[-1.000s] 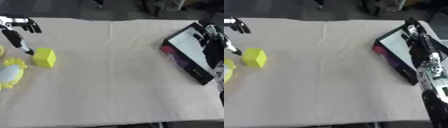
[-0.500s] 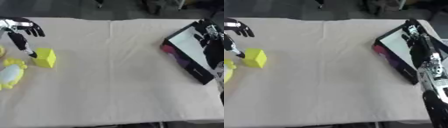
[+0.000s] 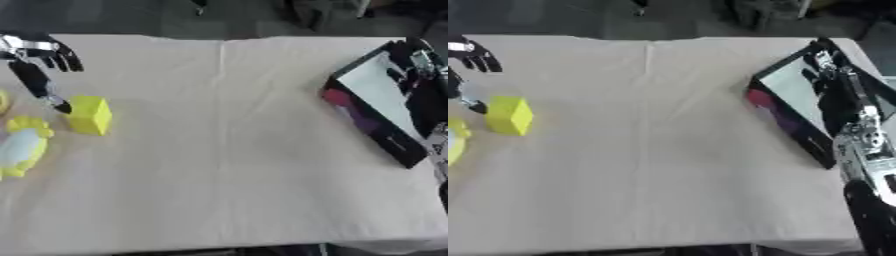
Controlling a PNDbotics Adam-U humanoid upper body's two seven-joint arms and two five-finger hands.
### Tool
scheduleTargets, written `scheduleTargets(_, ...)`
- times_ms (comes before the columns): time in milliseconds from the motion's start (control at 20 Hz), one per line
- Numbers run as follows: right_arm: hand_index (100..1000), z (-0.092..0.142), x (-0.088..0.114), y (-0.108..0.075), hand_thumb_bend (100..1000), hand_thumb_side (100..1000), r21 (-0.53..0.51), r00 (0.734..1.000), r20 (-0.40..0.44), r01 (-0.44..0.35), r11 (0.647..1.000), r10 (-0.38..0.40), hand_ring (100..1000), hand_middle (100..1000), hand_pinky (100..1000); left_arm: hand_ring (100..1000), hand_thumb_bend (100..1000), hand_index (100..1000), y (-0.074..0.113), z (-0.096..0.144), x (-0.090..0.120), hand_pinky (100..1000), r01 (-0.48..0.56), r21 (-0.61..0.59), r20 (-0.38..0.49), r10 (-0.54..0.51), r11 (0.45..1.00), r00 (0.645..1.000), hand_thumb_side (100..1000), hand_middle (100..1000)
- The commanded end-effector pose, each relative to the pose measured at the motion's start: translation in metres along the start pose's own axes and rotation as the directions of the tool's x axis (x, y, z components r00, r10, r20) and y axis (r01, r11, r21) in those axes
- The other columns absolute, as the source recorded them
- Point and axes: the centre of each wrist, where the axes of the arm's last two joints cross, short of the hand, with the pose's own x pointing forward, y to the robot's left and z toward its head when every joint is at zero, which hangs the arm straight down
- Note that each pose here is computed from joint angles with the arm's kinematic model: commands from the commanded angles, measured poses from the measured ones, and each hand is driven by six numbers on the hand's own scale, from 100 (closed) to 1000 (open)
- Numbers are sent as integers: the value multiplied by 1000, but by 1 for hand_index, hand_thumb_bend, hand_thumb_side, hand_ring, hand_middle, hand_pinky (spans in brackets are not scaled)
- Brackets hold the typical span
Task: Pick up the objects with one hand, pass them to the other hand, and then place them into the box on the other side of the table.
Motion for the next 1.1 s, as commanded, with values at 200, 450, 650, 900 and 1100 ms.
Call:
scheduleTargets(200, 1000, -3, 7, -1, 100, 639, 3, 1000, 19, -8, 1000, 8, 1000, 1000, 1000, 817, 711, 797, 5, 0, 4, 861, 105, -94, 73, -98, 990, 992, 100, 765)
scheduleTargets(450, 1000, -3, 6, 0, 100, 639, 7, 1000, 16, -3, 1000, 3, 1000, 1000, 1000, 826, 735, 800, 3, -7, 13, 863, 125, -108, 66, -118, 986, 991, 100, 773)
scheduleTargets(650, 1000, -2, 4, 1, 100, 641, 13, 1000, 7, -2, 1000, 2, 1000, 1000, 1000, 836, 770, 807, 3, -11, 22, 863, 156, -97, 47, -152, 983, 987, 100, 784)
scheduleTargets(900, 1000, -2, 3, 2, 100, 642, 18, 1000, 5, -1, 1000, 1, 1000, 1000, 1000, 844, 791, 810, 3, -14, 29, 862, 206, -45, 10, -206, 978, 979, 100, 794)
scheduleTargets(1100, 1000, -2, 1, 4, 100, 645, 21, 1000, -5, 2, 1000, -2, 1000, 1000, 1000, 846, 782, 810, -4, -20, 31, 861, 211, -13, -19, -211, 977, 977, 100, 797)
